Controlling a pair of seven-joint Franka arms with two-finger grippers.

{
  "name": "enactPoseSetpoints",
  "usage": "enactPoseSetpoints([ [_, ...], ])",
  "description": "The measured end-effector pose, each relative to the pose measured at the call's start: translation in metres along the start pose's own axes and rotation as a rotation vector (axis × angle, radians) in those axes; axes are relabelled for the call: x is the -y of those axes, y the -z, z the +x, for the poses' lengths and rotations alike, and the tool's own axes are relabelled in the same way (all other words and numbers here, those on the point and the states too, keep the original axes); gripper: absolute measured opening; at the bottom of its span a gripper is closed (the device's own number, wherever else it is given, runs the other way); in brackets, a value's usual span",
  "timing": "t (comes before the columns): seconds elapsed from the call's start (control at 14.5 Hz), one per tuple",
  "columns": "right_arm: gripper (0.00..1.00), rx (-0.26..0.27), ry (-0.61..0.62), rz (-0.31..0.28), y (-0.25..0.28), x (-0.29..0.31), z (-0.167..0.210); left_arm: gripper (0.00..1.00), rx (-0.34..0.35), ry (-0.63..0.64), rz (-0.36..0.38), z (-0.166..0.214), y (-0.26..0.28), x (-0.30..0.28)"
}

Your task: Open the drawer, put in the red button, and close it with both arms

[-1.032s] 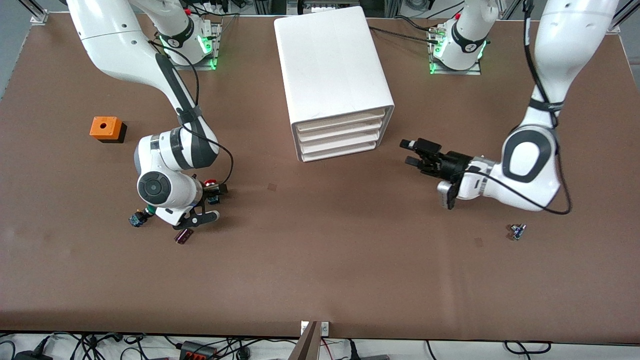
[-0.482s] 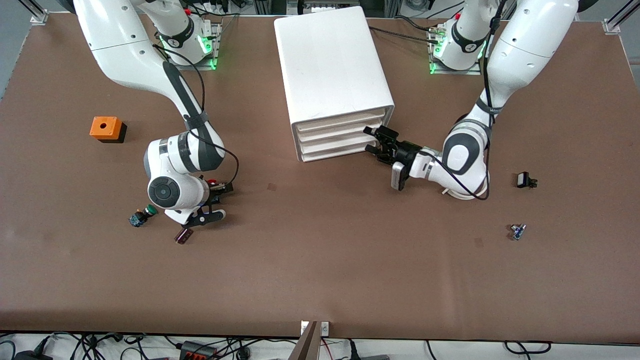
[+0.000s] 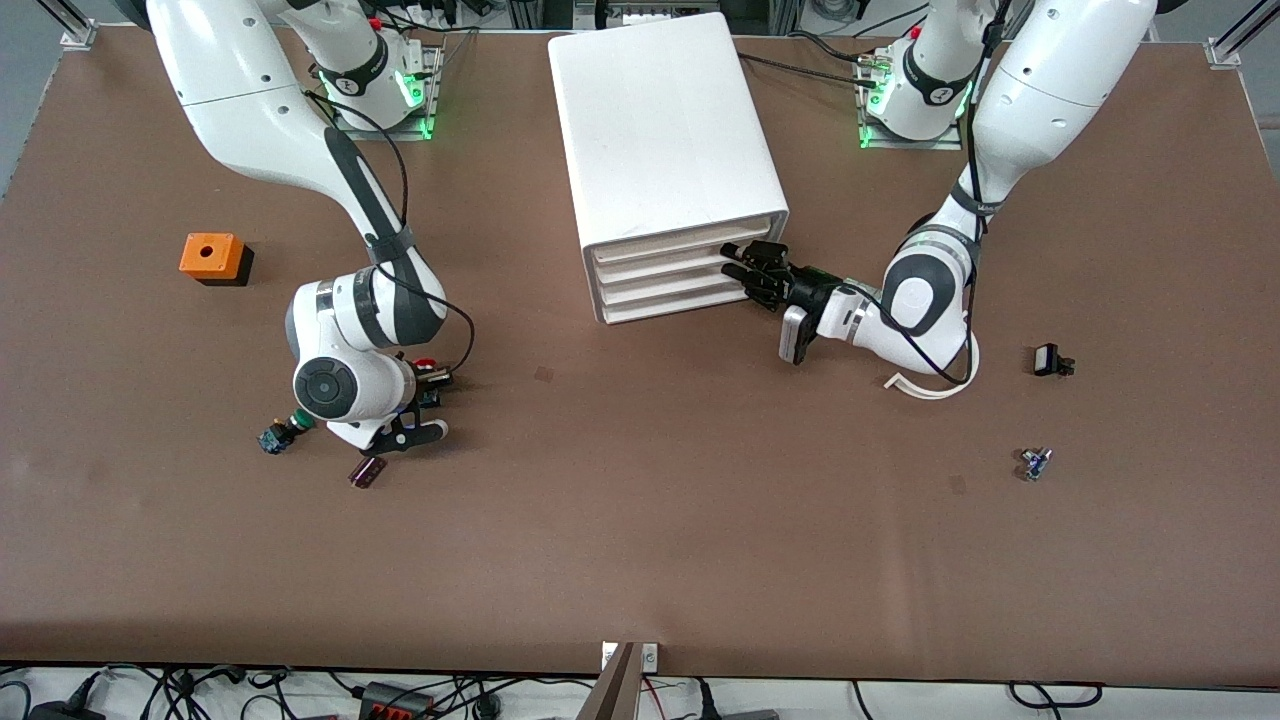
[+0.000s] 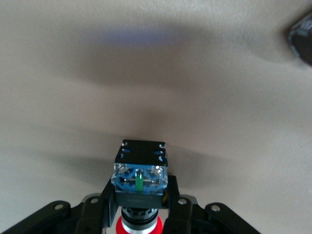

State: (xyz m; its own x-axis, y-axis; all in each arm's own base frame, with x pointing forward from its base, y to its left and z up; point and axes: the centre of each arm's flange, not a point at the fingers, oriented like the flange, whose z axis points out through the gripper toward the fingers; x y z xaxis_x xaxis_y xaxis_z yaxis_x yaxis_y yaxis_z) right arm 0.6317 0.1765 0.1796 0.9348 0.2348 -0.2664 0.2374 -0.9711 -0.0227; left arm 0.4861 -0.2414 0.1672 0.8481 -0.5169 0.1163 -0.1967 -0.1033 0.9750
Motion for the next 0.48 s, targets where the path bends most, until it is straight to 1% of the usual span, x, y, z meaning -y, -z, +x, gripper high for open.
enactPoseSetpoints([
  [0.07,0.43,-0.020,-0.002,0.007,0.010,0.002,0.003,0.26,0.002,-0.001,-0.003,-0.001,-0.001,0.000],
  [0.14,0.43,-0.047,-0.003,0.017,0.027,0.004,0.008,0.17,0.003,-0.005,-0.011,0.000,-0.001,-0.003],
  [0.21,0.43,-0.070,-0.003,0.026,0.051,0.006,0.012,0.12,0.002,-0.009,-0.010,0.001,0.000,-0.005],
  [0.34,0.43,-0.127,0.007,0.037,0.112,0.012,0.017,0.12,-0.014,-0.026,0.007,0.009,0.009,-0.007],
  [0.48,0.43,-0.211,0.026,0.044,0.174,0.023,0.019,0.12,-0.049,-0.046,0.038,0.022,0.033,-0.004],
])
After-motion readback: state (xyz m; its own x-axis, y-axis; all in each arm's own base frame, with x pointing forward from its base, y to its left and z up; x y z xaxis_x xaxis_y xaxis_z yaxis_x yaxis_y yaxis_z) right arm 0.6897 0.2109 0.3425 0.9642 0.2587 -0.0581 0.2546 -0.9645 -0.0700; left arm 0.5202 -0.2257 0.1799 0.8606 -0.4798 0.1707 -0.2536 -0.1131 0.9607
